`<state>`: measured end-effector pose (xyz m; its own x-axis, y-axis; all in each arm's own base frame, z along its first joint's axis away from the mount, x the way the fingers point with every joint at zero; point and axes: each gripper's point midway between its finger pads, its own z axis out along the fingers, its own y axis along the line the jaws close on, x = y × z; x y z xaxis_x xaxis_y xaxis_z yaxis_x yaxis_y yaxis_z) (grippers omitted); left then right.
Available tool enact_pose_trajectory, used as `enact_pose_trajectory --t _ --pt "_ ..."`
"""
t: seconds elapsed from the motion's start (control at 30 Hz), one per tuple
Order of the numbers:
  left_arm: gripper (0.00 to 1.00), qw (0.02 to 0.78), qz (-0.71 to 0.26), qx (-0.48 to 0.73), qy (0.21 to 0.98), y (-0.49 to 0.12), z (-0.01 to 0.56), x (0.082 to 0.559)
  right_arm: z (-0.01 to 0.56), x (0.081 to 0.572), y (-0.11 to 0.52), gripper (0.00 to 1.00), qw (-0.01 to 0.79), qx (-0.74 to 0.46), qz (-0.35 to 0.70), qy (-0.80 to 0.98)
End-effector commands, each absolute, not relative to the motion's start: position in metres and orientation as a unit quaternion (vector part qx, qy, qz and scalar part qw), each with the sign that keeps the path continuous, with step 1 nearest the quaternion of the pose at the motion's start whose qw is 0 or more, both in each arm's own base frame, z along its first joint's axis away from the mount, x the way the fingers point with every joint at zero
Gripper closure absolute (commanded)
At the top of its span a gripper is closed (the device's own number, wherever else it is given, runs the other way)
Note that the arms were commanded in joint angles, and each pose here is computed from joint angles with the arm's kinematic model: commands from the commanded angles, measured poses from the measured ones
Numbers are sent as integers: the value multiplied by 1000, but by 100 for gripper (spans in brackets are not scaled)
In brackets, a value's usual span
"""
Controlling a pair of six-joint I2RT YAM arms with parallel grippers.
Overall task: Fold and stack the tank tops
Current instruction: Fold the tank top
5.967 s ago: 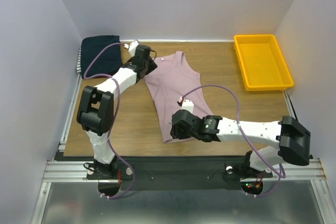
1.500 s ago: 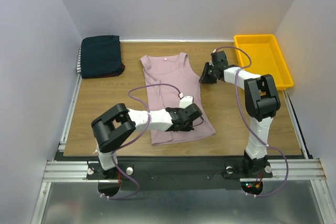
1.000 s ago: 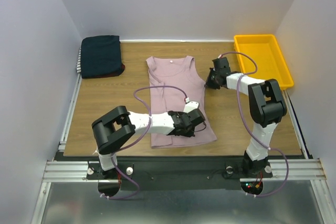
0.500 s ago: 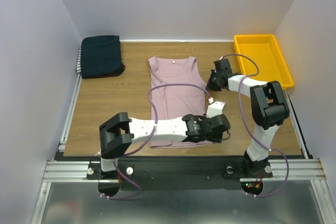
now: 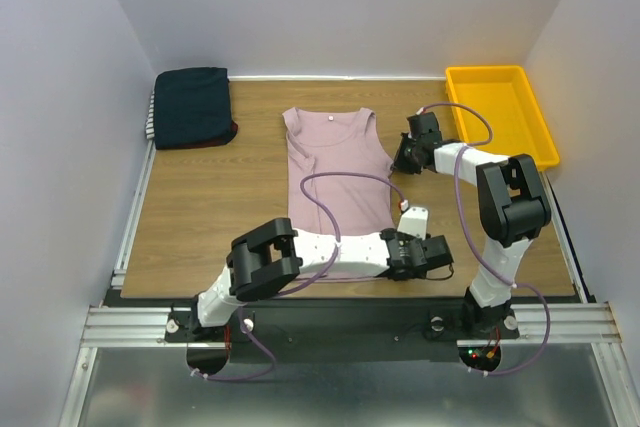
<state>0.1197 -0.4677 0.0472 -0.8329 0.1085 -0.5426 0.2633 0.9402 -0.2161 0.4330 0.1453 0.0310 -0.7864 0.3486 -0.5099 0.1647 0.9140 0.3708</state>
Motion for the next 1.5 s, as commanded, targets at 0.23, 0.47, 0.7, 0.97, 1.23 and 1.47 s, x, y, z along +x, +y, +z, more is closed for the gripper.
enact_pose_trajectory --t 0.23,0.47,0.7,0.97,1.23,1.47 --pt "46 316 -138 68 936 -485 70 131 40 446 148 99 315 126 163 927" --pt "48 322 -128 63 936 -488 60 135 43 447 148 99 317 124 165 926" --pt "52 325 -124 61 936 -490 53 137 44 447 149 99 319 123 167 925" --pt "70 327 -141 58 933 -488 59 135 43 447 149 99 318 124 165 925" --pt "85 328 -148 66 931 -484 60 134 46 450 150 99 319 125 170 924" --pt "71 323 -146 81 932 -488 57 131 49 449 150 99 322 125 170 923"
